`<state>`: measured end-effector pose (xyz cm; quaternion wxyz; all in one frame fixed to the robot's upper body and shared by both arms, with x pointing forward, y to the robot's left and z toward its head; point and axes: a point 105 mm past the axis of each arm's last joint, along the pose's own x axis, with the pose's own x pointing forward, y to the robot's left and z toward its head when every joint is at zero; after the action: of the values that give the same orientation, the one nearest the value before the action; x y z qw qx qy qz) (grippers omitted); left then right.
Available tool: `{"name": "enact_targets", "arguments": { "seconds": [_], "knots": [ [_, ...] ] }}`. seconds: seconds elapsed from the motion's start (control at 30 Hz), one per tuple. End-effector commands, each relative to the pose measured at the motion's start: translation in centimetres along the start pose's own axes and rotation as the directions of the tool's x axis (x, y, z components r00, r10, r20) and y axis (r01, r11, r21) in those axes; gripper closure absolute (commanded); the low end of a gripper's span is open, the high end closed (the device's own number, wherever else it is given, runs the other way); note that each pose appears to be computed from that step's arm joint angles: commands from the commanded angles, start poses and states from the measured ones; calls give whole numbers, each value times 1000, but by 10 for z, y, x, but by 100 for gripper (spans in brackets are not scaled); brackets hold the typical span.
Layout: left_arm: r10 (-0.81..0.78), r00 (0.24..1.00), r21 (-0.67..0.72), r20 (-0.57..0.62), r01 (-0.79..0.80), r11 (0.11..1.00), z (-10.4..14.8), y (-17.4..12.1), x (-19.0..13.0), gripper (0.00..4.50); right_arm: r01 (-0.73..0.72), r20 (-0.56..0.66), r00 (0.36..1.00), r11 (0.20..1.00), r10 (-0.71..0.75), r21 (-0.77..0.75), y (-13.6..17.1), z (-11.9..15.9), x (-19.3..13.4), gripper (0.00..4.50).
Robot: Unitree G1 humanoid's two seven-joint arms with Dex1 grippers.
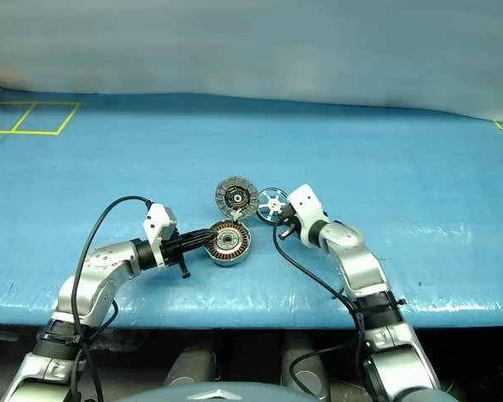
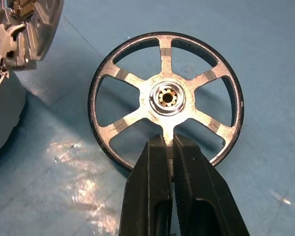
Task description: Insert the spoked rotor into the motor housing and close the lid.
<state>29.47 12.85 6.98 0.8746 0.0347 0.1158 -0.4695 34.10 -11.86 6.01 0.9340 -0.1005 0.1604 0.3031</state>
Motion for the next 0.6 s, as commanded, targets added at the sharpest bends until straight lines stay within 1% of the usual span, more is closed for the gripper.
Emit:
{"name": "enact_targets", "arguments": {
  "seconds": [0.03,0.17,0.33,0.5,0.6],
  "knots": [
    [-18,999,15,47,17,1000,10,0,-1,450,35,57,998,999,-37,38,-3,9,-23,447],
    [-28,999,11,43,28,1000,7,0,3,450,2,75,997,997,-8,80,10,1,-47,447],
    [-55,997,6,55,54,998,9,-1,6,450,-190,184,969,973,164,133,45,4,-67,447],
    [-89,992,15,84,88,996,13,-4,9,450,-329,275,920,931,279,157,70,16,-72,447],
    [-106,990,23,90,104,994,14,-6,9,450,-347,290,911,924,292,159,74,20,-67,447]
  ]
}}
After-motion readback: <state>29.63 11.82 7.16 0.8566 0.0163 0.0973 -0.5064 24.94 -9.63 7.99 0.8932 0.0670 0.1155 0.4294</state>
